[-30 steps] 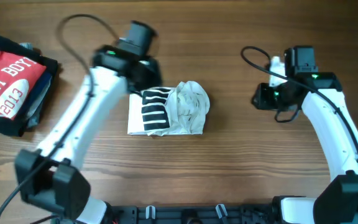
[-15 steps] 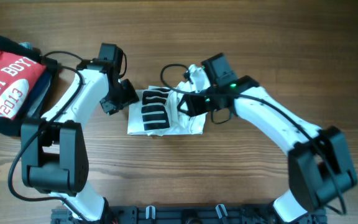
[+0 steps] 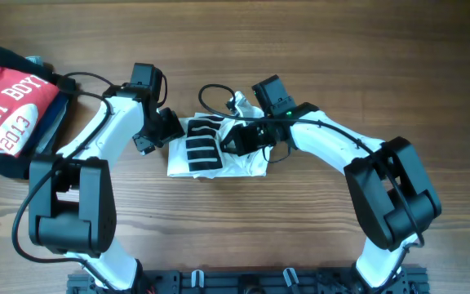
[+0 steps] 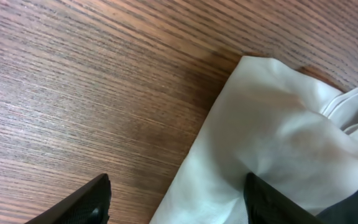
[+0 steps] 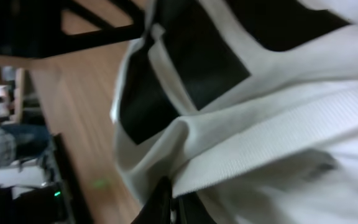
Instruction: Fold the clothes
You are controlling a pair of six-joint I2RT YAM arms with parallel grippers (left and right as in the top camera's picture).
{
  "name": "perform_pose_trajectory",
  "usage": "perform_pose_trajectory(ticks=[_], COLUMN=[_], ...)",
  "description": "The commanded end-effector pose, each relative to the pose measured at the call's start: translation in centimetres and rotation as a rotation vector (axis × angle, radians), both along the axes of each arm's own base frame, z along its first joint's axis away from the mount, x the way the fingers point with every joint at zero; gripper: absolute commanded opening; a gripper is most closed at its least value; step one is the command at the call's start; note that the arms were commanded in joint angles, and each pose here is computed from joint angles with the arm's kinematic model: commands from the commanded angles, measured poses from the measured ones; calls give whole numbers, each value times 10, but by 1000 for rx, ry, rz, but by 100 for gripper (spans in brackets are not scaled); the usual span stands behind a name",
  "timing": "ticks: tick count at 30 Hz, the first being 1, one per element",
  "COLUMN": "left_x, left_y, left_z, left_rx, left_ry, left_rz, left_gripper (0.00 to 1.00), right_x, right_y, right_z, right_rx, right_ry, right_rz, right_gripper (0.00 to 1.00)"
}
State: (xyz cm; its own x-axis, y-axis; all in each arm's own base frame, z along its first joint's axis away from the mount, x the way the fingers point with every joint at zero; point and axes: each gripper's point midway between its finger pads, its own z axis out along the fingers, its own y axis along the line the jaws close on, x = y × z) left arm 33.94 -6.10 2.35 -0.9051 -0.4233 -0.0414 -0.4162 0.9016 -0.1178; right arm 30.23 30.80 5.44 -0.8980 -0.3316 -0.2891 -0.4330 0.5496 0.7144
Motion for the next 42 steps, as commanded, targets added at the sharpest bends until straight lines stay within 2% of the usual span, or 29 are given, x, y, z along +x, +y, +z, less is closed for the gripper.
perform_pose_trajectory(ticks=[1,4,6,9,12,16,18,21,26,32,36,42], left_x=[-2,2,3,1,-8,-24,-28,-32,-33,-33,-34,-35], left_y=[-12,-24,-31,-41,-47,-52,-52,-51,-51,-51,-51,-50], left_z=[-5,-5,-5,-24,-50,-66,-66,-66,-66,-66,-66,-66], left_rx=[-9,-12,-14,-16,-9,7,11,15,16,15,16,17], left_ry=[2,-24,-35,-41,-2,71,87,101,105,105,109,113], left_rz=[-39,-73,-90,-118,-143,-168,-173,-174,-174,-173,-173,-174], left_gripper=[70,71,70,70,70,68,67,68,70,72,72,72], right_x=[-12,-10,-3,14,12,7,8,9,9,19,27,46], right_y=[7,1,-18,-79,-144,-170,-165,-129,-92,-76,-56,-41], right_z=[7,11,11,9,-11,-28,-29,-13,28,19,6,-26], right_rx=[74,62,-24,-277,-580,-706,-684,-494,-259,-239,-199,-169], right_ry=[53,97,110,92,130,119,116,73,-3,-52,-82,-62], right_rz=[57,10,-76,-296,-496,-517,-501,-318,-166,-144,-115,-164], right_gripper=[4,4,4,4,4,4,4,6,26,33,34,36])
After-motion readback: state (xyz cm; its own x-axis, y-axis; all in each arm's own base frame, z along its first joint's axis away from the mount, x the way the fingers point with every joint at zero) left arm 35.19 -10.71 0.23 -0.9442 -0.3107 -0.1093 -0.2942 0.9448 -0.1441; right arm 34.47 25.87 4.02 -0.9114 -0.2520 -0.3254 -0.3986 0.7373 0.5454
